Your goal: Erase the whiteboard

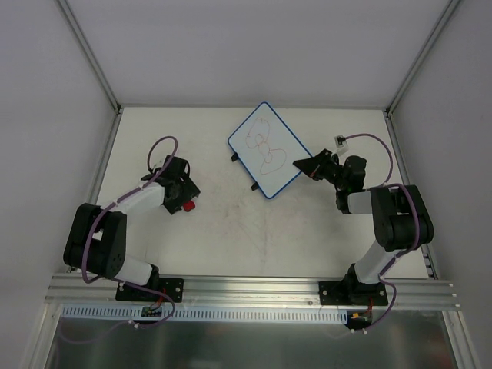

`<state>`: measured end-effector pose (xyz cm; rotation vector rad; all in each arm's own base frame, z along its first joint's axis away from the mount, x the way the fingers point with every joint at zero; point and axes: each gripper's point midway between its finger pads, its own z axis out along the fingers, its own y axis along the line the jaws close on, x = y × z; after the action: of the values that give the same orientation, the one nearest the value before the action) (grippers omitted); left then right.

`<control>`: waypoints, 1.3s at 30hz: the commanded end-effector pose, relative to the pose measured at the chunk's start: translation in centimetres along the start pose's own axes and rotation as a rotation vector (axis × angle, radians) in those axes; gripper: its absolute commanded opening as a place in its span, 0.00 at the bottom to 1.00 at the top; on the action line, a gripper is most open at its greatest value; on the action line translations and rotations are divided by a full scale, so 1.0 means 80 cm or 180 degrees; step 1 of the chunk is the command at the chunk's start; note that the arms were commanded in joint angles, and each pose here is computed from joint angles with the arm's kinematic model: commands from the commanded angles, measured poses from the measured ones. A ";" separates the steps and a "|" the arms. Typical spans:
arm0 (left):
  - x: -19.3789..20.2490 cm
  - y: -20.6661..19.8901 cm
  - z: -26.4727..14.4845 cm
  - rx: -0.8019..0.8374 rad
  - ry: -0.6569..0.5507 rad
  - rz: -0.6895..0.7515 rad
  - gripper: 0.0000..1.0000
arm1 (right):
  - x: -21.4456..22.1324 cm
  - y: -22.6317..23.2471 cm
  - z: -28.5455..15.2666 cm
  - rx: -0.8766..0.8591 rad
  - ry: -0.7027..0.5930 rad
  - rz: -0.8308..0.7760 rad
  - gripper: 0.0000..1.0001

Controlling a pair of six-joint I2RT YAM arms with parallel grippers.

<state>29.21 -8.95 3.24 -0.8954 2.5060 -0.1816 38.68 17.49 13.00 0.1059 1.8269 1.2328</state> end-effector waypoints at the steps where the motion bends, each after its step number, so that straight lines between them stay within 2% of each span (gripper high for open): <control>1: -0.014 0.007 0.003 -0.0100 0.0034 -0.0139 0.70 | 0.011 0.030 0.001 -0.0370 0.0153 -0.0042 0.00; 3: -0.018 0.008 0.004 -0.0101 0.0024 -0.0147 0.69 | 0.012 0.030 0.001 -0.0368 0.0156 -0.0034 0.00; 8: -0.015 0.004 0.012 -0.0119 0.0128 -0.0093 0.55 | 0.012 0.030 0.001 -0.0375 0.0150 -0.0019 0.00; 11: -0.014 0.003 0.017 -0.0133 0.0183 -0.0068 0.55 | 0.010 0.031 0.001 -0.0389 0.0138 -0.0029 0.00; 14: -0.014 0.002 0.018 -0.0130 0.0194 -0.0053 0.42 | 0.012 0.030 0.000 -0.0381 0.0145 -0.0015 0.00; 15: -0.013 0.002 0.019 -0.0131 0.0201 -0.0052 0.31 | 0.012 0.030 0.000 -0.0384 0.0142 -0.0028 0.00; 16: -0.012 0.003 0.019 -0.0135 0.0204 -0.0052 0.26 | 0.012 0.031 0.001 -0.0387 0.0146 -0.0024 0.00; 21: -0.007 0.004 0.020 -0.0129 0.0259 -0.0069 0.24 | 0.009 0.034 -0.002 -0.0404 0.0098 -0.0051 0.00; 25: -0.009 0.004 0.016 -0.0105 0.0218 -0.0064 0.13 | 0.011 0.032 -0.001 -0.0396 0.0118 -0.0040 0.00; 31: -0.031 -0.021 -0.012 0.0213 0.0020 0.0029 0.13 | 0.011 0.033 0.001 -0.0421 0.0142 -0.0040 0.00; 34: -0.046 -0.048 -0.037 0.0558 -0.0086 0.0208 0.17 | 0.013 0.034 0.002 -0.0431 0.0159 -0.0047 0.00; 38: -0.071 -0.103 -0.078 0.1299 -0.0360 0.0579 0.23 | 0.013 0.035 0.004 -0.0434 0.0161 -0.0072 0.00; 39: -0.069 -0.116 -0.086 0.1494 -0.0328 0.0662 0.23 | 0.014 0.034 0.005 -0.0435 0.0167 -0.0074 0.00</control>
<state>32.47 -10.12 8.67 -0.6923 2.4277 -0.4041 38.26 17.91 12.75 0.1117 1.8286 1.2771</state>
